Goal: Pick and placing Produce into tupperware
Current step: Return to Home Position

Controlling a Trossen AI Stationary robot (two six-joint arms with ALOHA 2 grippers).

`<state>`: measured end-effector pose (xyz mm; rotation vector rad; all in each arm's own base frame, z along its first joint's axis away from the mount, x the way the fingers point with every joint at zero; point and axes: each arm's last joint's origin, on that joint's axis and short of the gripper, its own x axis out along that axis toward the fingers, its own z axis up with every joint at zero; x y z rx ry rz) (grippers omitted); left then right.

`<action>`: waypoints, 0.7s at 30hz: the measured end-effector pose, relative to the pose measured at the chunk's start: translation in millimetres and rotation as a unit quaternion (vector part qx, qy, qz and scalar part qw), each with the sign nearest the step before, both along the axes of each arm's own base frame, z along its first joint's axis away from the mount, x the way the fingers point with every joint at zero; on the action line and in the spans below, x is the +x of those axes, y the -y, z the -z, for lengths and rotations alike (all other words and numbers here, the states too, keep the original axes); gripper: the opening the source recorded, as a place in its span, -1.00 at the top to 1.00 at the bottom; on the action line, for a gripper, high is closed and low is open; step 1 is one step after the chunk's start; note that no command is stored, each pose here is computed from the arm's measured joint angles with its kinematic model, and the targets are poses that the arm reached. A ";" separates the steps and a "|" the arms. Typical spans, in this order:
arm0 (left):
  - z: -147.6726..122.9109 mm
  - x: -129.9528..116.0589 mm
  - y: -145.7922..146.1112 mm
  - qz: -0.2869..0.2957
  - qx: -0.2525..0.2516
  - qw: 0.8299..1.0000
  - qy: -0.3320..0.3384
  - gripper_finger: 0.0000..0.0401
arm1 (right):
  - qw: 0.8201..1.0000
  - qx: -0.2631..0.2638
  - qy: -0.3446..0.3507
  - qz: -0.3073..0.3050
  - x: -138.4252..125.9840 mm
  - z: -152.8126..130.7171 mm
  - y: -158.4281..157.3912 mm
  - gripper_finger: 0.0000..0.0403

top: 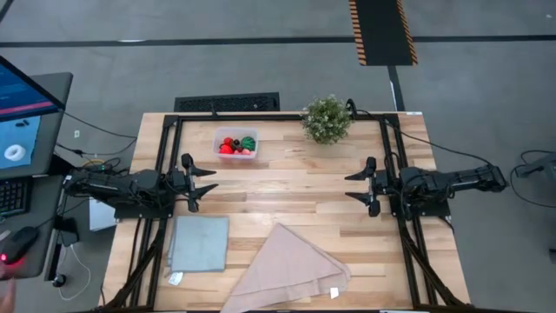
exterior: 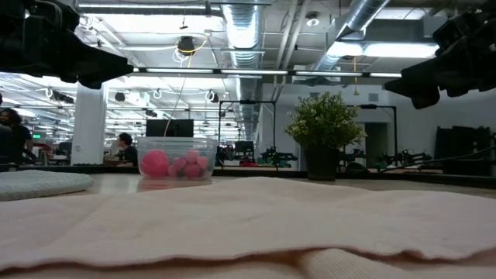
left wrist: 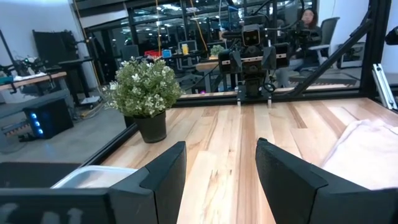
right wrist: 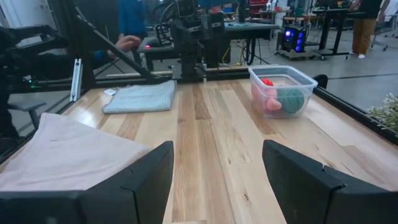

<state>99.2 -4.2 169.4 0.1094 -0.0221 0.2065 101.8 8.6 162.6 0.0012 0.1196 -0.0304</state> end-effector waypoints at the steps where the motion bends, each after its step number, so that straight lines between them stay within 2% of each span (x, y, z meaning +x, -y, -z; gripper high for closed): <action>1: 0.0 0.0 0.0 0.000 0.001 1.000 0.000 0.09 | 1.000 0.000 0.000 0.000 0.0 0.0 0.0 -0.35; 21: 0.1 0.0 0.0 0.000 0.001 1.000 0.000 0.09 | 1.000 0.000 0.000 0.000 0.0 0.0 0.0 -0.35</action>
